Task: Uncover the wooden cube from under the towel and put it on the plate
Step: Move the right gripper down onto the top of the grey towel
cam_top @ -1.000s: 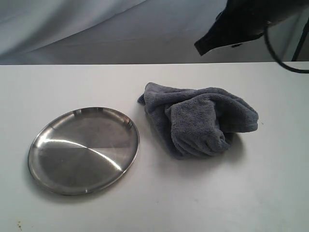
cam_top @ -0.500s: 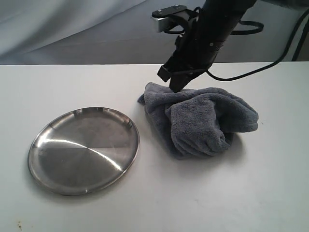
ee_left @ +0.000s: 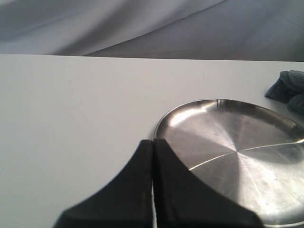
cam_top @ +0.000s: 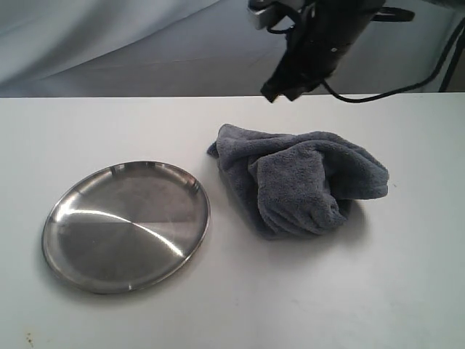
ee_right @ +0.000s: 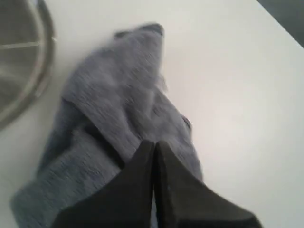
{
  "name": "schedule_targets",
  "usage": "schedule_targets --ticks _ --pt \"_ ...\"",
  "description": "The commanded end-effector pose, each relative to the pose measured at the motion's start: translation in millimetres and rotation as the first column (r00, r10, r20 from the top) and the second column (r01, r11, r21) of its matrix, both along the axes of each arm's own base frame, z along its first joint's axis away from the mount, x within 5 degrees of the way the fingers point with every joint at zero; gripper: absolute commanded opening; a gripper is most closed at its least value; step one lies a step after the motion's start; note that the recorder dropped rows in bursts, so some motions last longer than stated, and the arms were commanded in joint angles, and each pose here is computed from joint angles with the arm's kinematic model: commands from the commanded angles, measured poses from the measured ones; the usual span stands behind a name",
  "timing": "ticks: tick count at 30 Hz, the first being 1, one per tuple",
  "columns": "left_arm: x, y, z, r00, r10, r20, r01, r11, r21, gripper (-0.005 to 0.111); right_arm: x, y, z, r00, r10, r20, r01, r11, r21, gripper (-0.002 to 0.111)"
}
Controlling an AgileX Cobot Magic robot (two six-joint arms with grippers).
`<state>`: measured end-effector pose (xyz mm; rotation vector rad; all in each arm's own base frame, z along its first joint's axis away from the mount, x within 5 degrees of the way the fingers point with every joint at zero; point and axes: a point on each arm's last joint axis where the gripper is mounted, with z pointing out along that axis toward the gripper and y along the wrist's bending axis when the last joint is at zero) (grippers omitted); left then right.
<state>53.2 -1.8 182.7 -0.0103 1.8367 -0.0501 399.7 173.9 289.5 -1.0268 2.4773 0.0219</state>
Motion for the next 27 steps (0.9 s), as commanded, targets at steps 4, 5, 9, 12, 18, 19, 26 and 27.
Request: schedule_targets --ticks 4,5,9,12,18,19,26,27 --pt "0.2 0.0 -0.6 1.0 0.001 0.008 -0.001 1.0 0.001 0.0 -14.8 -29.4 -5.1 0.981 -0.01 -0.196 0.002 0.999 -0.045 0.0" --pt "0.2 0.0 -0.6 1.0 0.001 0.008 -0.001 1.0 0.001 0.0 -19.3 -28.2 -7.0 0.977 0.009 -0.215 -0.015 1.0 -0.024 0.0" --pt "0.2 0.0 -0.6 1.0 0.001 0.008 -0.001 1.0 0.001 0.0 -34.9 -19.0 -19.1 0.95 0.104 -0.294 -0.084 0.993 0.079 0.0" --pt "0.2 0.0 -0.6 1.0 0.001 0.008 -0.001 1.0 0.001 0.0 -43.2 -14.3 -30.6 0.925 0.163 -0.343 -0.119 0.982 0.145 0.0" --pt "0.2 0.0 -0.6 1.0 0.001 0.008 -0.001 1.0 0.001 0.0 -51.0 -2.8 -36.4 0.895 0.238 -0.377 -0.129 0.948 0.291 0.0" --pt "0.2 0.0 -0.6 1.0 0.001 0.008 -0.001 1.0 0.001 0.0 -51.5 -0.5 -35.1 0.893 0.251 -0.374 -0.13 0.939 0.319 0.0" --pt "0.2 0.0 -0.6 1.0 0.001 0.008 -0.001 1.0 0.001 0.0 -54.3 17.7 -21.4 0.871 0.415 -0.262 -0.223 0.811 0.541 0.0" --pt "0.2 0.0 -0.6 1.0 0.001 0.008 -0.001 1.0 0.001 0.0 -54.3 18.0 -21.2 0.867 0.435 -0.242 -0.252 0.802 0.541 0.0"
